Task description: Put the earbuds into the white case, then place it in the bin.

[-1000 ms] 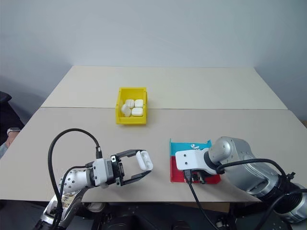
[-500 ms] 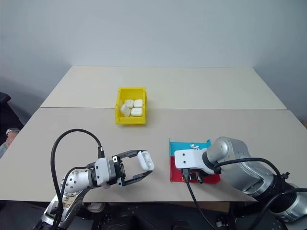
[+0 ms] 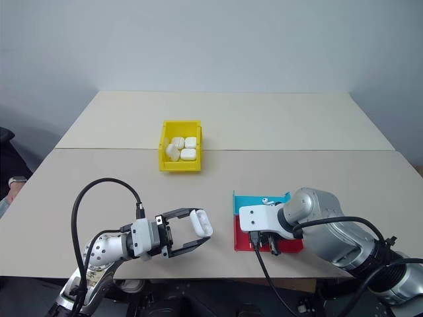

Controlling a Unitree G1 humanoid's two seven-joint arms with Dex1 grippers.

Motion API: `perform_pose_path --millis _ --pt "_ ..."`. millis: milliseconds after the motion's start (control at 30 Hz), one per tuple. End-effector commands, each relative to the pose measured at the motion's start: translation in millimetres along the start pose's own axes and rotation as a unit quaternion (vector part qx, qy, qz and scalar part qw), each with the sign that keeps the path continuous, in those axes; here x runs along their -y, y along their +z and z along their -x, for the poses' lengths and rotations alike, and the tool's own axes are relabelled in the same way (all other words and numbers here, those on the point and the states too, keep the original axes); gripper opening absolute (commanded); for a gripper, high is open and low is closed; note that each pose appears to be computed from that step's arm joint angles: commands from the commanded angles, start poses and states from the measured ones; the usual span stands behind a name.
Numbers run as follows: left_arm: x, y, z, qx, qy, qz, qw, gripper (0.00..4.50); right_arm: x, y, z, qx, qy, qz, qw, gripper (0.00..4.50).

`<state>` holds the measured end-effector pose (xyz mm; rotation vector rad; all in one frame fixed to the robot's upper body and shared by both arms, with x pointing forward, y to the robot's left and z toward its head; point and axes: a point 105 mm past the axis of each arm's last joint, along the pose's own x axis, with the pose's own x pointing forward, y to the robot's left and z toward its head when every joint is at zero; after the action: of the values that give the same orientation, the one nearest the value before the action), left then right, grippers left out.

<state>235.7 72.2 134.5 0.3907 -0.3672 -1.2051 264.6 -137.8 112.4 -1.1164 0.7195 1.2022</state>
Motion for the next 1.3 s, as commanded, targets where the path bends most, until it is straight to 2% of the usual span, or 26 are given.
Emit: perform_pose_path --millis 33,133,233,400,500,567,667,733,967,1033,1300 --pt "-2.2 10.1 -2.2 0.018 -0.003 -0.02 1.0 2.79 1.4 0.9 0.6 -0.005 -0.007 0.01 1.0 1.09" --pt "-3.8 10.3 -2.2 0.022 0.0 -0.017 1.0 2.79 3.1 3.9 3.4 0.002 -0.013 0.011 1.0 1.09" --pt "-8.2 9.1 -0.6 0.025 -0.006 -0.017 1.0 2.79 5.1 18.2 19.9 0.037 -0.028 0.019 0.999 1.09" --pt "-18.8 25.3 3.3 0.078 -0.037 -0.008 0.996 2.79 16.7 46.5 74.4 0.142 -0.086 0.023 0.986 1.09" --pt "-29.8 59.3 -2.6 0.142 -0.044 0.029 0.988 2.79 23.5 63.4 118.1 0.27 -0.115 0.029 0.956 1.09" --pt "-31.0 78.3 -3.5 0.189 -0.066 0.035 0.979 2.79 25.8 71.3 147.5 0.349 -0.139 0.048 0.926 1.09" --pt "-32.0 85.2 -3.1 0.196 -0.09 0.039 0.976 2.79 23.7 80.6 173.4 0.427 -0.159 0.072 0.887 1.09" --pt "-33.0 88.7 -3.1 0.208 -0.099 0.043 0.972 2.79 19.9 89.8 187.4 0.486 -0.168 0.095 0.852 1.09" --pt "-31.3 93.9 -5.9 0.227 -0.125 0.042 0.965 2.79 7.1 107.8 193.3 0.6 -0.151 0.129 0.775 1.09" --pt "-31.4 94.4 -7.0 0.226 -0.13 0.044 0.964 2.79 4.8 111.4 190.0 0.622 -0.135 0.128 0.761 1.09" --pt "-32.5 95.4 -8.0 0.221 -0.142 0.035 0.964 2.79 2.8 121.3 163.4 0.642 -0.101 0.123 0.75 1.09"
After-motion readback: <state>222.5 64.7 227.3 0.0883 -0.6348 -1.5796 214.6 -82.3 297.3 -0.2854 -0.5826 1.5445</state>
